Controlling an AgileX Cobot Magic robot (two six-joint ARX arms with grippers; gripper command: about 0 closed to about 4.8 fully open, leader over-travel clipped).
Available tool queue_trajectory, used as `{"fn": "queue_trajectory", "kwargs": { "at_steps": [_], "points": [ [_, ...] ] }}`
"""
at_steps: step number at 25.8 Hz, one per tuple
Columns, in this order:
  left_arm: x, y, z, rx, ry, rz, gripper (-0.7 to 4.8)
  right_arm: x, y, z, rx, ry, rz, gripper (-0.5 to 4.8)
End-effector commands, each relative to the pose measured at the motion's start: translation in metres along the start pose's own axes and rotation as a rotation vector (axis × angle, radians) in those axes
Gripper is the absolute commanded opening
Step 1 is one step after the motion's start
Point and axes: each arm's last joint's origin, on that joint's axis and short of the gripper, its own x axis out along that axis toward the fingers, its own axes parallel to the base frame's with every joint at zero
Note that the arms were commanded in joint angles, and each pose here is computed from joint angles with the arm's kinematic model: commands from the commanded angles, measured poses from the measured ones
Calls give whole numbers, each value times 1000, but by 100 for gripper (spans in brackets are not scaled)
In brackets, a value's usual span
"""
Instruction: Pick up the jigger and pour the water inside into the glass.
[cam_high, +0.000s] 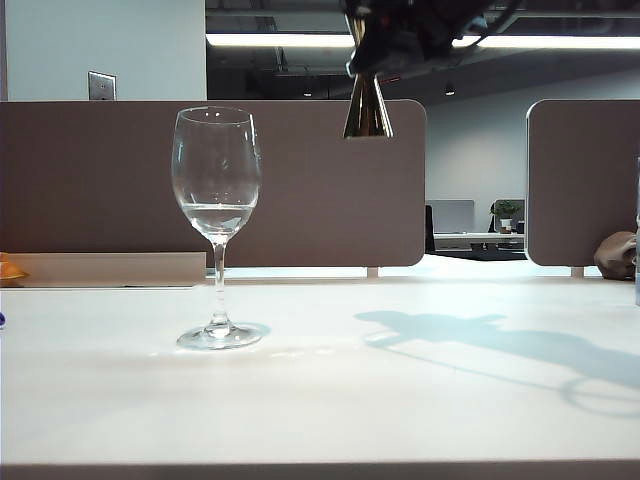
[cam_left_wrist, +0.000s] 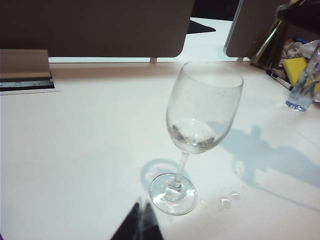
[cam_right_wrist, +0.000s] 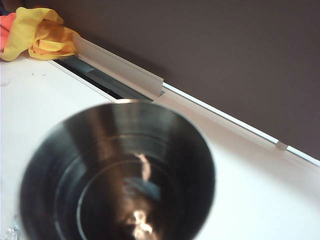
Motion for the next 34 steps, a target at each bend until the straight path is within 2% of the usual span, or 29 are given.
{"fn": "queue_trajectory", "kwargs": {
  "at_steps": [1, 8, 15, 24, 34],
  "points": [
    [-1, 0, 5, 12, -25, 6, -6, -3, -1, 13, -39, -8, 2, -1],
    [-1, -1, 8, 28, -52, 5, -6, -4, 4, 22, -56, 6, 5, -1],
    [-1, -1, 8, 29, -53, 5, -6, 2, 15, 18, -77, 31, -7, -1],
    [-1, -1, 8, 29, -54, 5, -6, 13, 27, 10, -181, 90, -34, -1],
    [-1, -1, 8, 31, -56, 5, -6, 26, 36, 7, -193, 91, -29, -1]
  ]
}}
